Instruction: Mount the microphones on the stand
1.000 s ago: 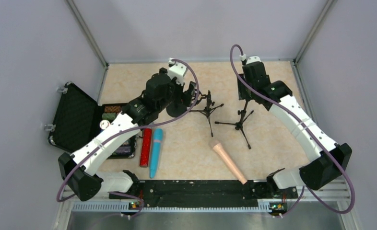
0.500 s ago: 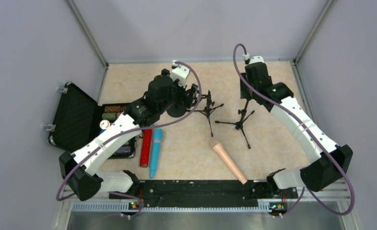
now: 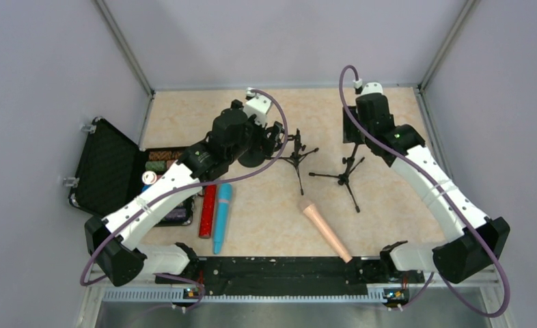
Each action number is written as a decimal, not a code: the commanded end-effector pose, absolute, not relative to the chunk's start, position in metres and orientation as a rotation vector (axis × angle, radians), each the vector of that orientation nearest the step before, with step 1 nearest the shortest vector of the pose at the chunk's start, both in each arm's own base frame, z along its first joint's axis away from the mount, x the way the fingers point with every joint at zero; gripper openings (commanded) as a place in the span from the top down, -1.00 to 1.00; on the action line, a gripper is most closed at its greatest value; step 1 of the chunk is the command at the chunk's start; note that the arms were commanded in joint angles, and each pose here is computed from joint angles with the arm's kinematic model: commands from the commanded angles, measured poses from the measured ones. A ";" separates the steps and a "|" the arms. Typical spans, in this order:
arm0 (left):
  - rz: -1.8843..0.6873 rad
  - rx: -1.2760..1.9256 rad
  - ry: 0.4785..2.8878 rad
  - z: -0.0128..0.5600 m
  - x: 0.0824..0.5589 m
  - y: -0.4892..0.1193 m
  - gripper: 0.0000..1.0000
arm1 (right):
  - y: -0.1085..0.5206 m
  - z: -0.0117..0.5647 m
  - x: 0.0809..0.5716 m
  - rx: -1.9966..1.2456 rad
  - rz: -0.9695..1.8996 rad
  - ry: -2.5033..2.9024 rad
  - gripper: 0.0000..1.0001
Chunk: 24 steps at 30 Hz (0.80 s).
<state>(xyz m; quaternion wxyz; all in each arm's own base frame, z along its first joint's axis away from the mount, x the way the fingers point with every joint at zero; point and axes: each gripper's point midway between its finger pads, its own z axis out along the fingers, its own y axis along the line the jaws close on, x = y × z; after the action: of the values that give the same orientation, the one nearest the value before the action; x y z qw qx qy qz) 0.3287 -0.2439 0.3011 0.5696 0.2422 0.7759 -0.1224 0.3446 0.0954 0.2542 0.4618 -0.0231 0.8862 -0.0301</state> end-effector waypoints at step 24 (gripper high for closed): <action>-0.287 0.563 1.778 0.308 0.333 -0.252 -0.98 | 0.096 0.367 0.316 -0.017 0.168 1.796 -0.95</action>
<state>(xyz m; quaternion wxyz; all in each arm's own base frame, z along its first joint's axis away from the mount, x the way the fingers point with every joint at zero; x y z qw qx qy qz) 0.3281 -0.2477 0.2955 0.5644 0.2481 0.7781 -0.1203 0.3217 0.0981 0.3308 0.5640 -0.0173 0.8243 0.0459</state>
